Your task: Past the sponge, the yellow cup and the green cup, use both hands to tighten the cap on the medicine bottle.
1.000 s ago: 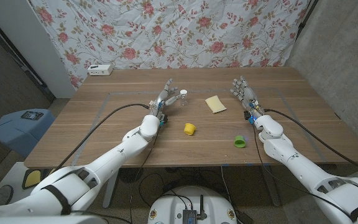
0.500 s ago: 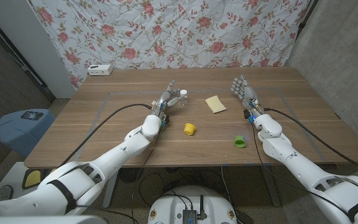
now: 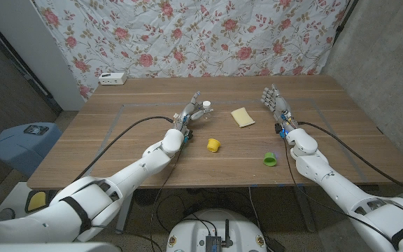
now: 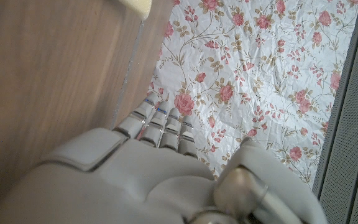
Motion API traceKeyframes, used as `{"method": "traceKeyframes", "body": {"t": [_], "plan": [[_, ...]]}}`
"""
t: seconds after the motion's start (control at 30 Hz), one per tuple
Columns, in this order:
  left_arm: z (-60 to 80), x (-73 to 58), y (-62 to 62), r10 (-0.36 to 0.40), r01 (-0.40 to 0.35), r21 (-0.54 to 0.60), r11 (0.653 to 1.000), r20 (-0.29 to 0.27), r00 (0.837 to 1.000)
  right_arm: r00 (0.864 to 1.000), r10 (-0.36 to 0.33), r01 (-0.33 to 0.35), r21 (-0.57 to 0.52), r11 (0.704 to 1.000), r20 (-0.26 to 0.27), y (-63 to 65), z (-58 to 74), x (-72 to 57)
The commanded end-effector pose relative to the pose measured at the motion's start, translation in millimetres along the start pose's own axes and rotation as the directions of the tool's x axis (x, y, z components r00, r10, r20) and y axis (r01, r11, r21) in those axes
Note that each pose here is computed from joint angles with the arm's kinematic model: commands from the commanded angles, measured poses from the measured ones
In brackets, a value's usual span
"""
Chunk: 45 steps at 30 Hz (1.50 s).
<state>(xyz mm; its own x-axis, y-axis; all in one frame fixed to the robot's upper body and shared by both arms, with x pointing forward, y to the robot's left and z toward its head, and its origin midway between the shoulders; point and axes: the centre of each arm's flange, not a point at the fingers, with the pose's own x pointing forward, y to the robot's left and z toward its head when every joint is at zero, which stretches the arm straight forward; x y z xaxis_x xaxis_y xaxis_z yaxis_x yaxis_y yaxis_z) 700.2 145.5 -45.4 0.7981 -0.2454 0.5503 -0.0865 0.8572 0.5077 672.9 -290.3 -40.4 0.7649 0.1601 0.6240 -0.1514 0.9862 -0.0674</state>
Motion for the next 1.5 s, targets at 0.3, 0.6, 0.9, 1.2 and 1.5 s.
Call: {"method": "traceKeyframes", "body": {"t": [0.3,0.6,0.9,1.2,1.5], "plan": [[-3.6,0.8,-4.0,0.004,-0.004,0.028,1.0,-0.009,1.0,1.0,-0.02,0.02,0.006,1.0,0.007,-1.7,-0.4,-3.1],[-4.7,1.4,-3.2,0.001,-0.001,0.045,0.999,-0.012,1.0,1.0,-0.028,0.028,0.01,1.0,0.014,-1.7,-2.3,-2.1],[-5.2,-0.9,-4.2,0.004,-0.004,0.054,0.999,-0.012,1.0,0.999,-0.037,0.037,0.015,0.999,0.018,-1.6,-4.3,-2.6],[-5.5,-4.3,-4.4,0.008,-0.007,0.072,0.997,-0.013,1.0,0.999,-0.043,0.043,0.022,0.999,0.02,-1.4,-6.1,-4.3],[-7.1,-10.0,-5.4,0.025,-0.024,0.074,0.997,-0.02,0.999,0.999,-0.047,0.046,0.023,0.999,0.022,-1.3,-6.3,-6.1]]}}
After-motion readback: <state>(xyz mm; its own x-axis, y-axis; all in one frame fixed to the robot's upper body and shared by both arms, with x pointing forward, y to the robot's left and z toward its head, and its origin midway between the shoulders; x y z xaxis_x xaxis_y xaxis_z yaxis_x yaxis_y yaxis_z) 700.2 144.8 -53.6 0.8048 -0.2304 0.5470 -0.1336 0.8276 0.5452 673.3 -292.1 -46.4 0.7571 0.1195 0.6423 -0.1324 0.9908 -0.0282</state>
